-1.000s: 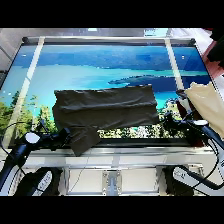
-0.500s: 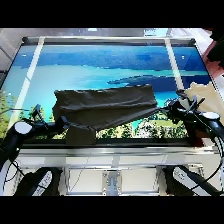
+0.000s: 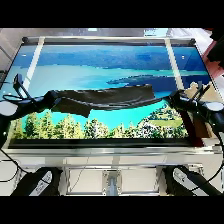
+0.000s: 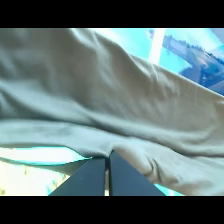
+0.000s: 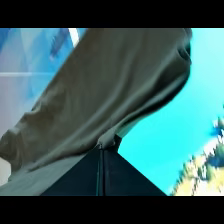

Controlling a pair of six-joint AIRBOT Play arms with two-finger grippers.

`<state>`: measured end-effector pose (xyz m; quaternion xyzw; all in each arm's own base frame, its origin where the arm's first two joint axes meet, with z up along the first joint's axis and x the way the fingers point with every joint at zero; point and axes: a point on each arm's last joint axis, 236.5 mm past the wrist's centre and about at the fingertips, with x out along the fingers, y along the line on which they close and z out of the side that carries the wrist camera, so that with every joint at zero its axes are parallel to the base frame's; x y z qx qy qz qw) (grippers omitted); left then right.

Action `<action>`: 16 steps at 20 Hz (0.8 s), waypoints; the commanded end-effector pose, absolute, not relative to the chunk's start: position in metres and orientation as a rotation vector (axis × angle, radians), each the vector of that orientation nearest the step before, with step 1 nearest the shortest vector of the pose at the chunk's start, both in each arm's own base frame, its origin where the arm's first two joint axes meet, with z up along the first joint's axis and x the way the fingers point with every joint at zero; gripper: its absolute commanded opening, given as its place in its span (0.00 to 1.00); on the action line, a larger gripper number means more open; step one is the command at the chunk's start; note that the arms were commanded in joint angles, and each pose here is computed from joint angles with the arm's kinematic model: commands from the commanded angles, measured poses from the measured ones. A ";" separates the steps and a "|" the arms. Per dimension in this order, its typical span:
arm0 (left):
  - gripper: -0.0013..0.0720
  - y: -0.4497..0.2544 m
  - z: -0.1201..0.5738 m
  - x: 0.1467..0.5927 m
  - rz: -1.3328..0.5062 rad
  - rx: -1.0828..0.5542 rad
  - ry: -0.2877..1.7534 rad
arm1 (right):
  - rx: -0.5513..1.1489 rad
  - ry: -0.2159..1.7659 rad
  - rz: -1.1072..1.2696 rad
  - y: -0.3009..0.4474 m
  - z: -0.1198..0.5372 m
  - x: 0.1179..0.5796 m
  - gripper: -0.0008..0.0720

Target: Fold the shirts.

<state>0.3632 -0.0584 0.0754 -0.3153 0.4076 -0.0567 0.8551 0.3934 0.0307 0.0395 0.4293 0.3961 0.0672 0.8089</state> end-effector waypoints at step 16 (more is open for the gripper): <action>0.05 -0.045 -0.046 0.459 -0.042 -0.295 1.109 | 0.572 0.929 0.087 0.053 -0.035 0.540 0.06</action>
